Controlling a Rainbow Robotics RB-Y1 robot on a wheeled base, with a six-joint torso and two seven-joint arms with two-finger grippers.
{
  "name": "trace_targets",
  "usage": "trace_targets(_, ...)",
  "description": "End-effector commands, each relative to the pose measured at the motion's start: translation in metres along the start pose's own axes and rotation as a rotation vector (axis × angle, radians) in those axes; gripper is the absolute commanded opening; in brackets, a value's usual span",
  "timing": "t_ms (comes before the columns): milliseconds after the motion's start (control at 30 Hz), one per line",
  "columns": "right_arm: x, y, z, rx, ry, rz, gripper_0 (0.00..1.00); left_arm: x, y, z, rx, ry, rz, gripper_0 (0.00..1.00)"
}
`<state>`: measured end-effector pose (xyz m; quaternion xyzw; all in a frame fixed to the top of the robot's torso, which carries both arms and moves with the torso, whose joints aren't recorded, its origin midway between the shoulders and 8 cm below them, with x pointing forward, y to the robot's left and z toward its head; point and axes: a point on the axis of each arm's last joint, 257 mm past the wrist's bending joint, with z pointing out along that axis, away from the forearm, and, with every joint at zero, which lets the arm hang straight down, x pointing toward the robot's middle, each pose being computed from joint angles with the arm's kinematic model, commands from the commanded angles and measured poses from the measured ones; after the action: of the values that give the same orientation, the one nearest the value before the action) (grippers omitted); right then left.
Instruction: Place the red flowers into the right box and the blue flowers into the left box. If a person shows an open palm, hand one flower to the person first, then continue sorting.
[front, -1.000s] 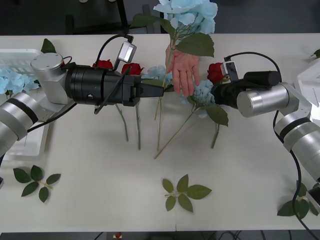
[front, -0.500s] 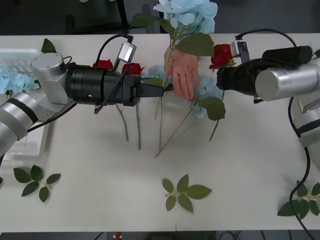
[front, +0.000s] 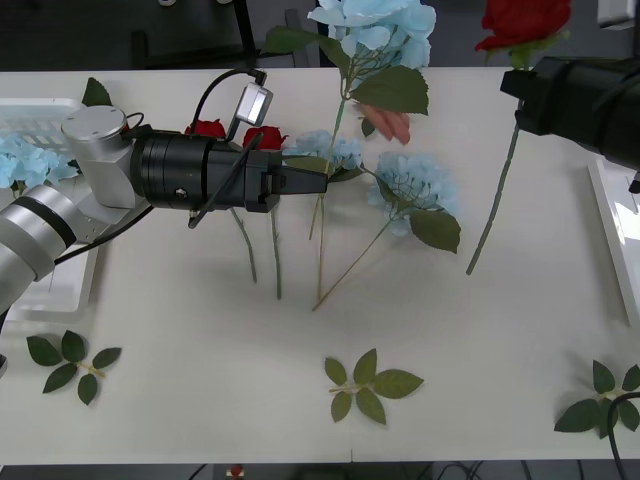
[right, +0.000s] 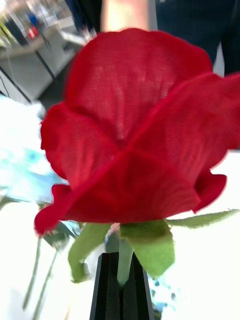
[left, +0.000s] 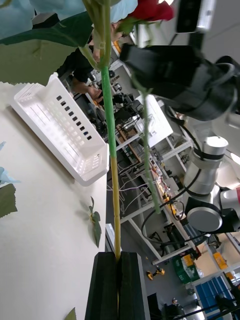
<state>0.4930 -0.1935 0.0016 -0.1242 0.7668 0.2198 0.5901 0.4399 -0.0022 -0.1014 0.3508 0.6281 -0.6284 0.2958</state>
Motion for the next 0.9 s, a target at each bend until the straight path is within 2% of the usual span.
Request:
trace_targets(33,-0.042,0.050,-0.026,-0.049,-0.163,-0.075,0.00,-0.013,-0.011,0.002,0.025,-0.022,0.020,0.00)
trace_targets(200,-0.078,0.066,-0.031,-0.014,-0.322,-0.167,0.00,-0.013,-0.011,0.002,0.024,-0.021,0.020,0.00)
trace_targets(433,-0.107,0.055,0.001,0.063,-0.457,-0.242,0.00,-0.013,-0.010,0.001,0.024,-0.022,0.019,0.00)
trace_targets(700,-0.146,0.036,0.030,0.113,-0.522,-0.241,0.00,-0.013,-0.011,0.002,0.025,-0.022,0.020,0.00)
trace_targets(900,-0.155,0.029,0.037,0.119,-0.510,-0.211,0.00,-0.013,-0.010,0.001,0.024,-0.022,0.019,0.00)
